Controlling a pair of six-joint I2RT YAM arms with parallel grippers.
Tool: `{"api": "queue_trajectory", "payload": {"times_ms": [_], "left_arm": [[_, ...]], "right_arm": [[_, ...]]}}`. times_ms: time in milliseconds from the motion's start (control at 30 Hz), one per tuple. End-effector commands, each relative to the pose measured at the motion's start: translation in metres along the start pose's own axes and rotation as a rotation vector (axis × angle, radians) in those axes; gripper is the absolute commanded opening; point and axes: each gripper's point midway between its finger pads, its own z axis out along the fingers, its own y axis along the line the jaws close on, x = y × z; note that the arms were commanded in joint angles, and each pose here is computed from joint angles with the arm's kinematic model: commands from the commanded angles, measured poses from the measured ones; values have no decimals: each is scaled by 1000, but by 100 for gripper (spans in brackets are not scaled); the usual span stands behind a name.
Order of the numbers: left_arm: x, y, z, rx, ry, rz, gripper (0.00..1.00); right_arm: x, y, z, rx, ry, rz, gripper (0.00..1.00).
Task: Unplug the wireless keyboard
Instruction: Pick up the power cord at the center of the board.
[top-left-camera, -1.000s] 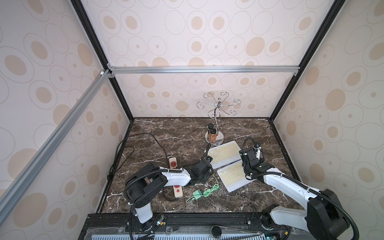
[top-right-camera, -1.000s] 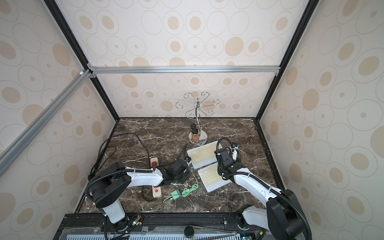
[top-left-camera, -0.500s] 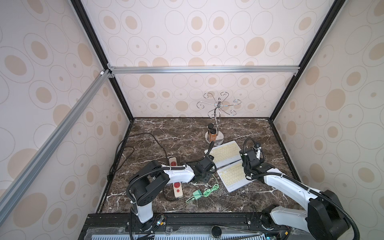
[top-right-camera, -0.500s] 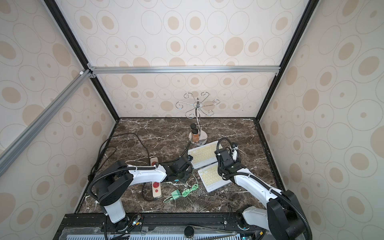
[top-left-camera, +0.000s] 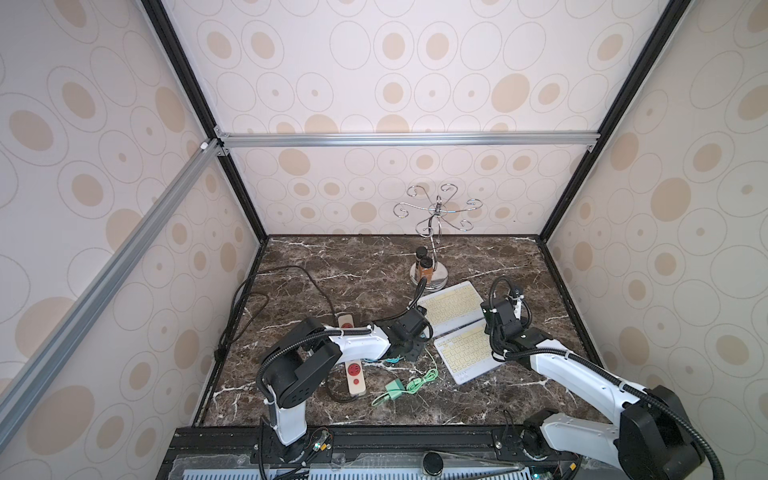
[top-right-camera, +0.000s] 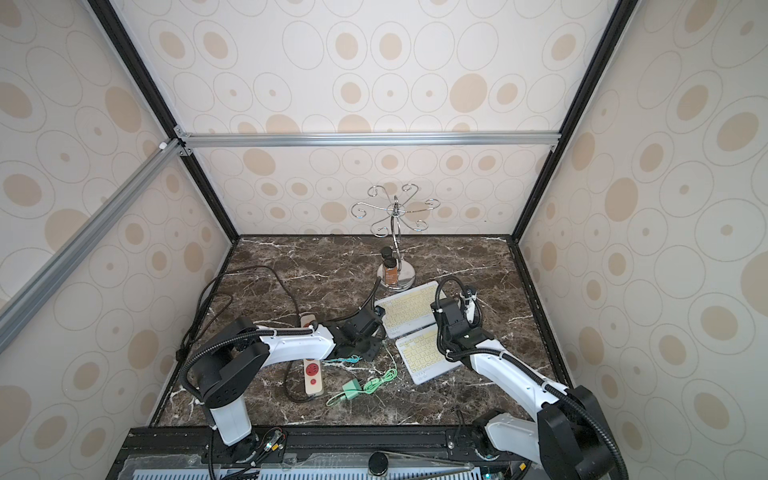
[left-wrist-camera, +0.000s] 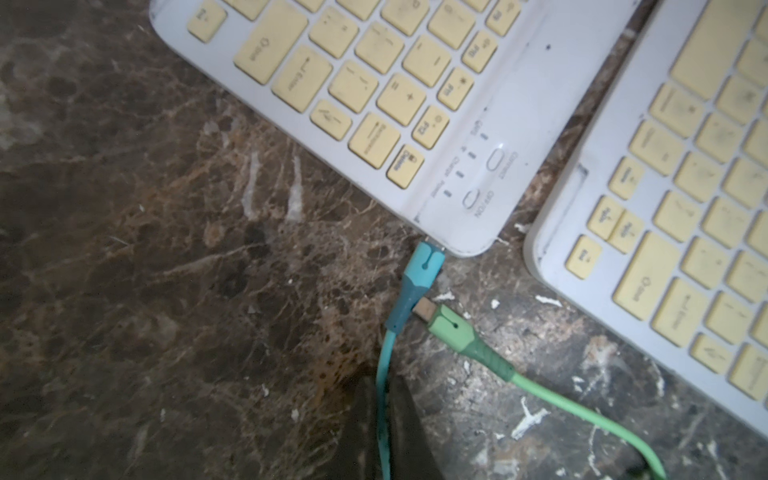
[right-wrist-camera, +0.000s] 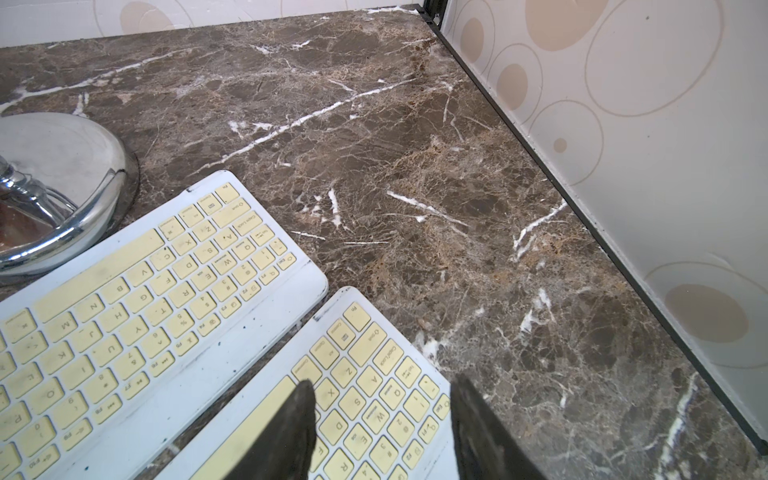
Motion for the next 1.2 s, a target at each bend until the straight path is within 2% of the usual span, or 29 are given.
{"api": "queue_trajectory", "payload": {"times_ms": [0,133,233,300,400,633,933,1167], "left_arm": [[47,10,18,-20,168,0,5],[45,12,18,-20,157,-7,0],[38,11,16,-15,137,-9,0],[29,9,13,-4,111,-8,0],[15,5,4,13,64,-12,0],[-18,-4,-27,71,-77,-19,0],[-26,-4,-39,76,-120,-24,0],[-28,-6,-46,93,-137,-24,0]], "right_arm": [[1,-3,1,13,-1,-6,53],[1,-3,0,10,-2,-8,53],[1,-3,-2,2,5,0,52],[9,-5,-7,-15,53,35,48],[20,11,-16,-143,125,89,43],[33,59,-49,-504,228,262,44],[52,103,-73,-714,325,353,44],[64,139,-84,-837,373,480,49]]}}
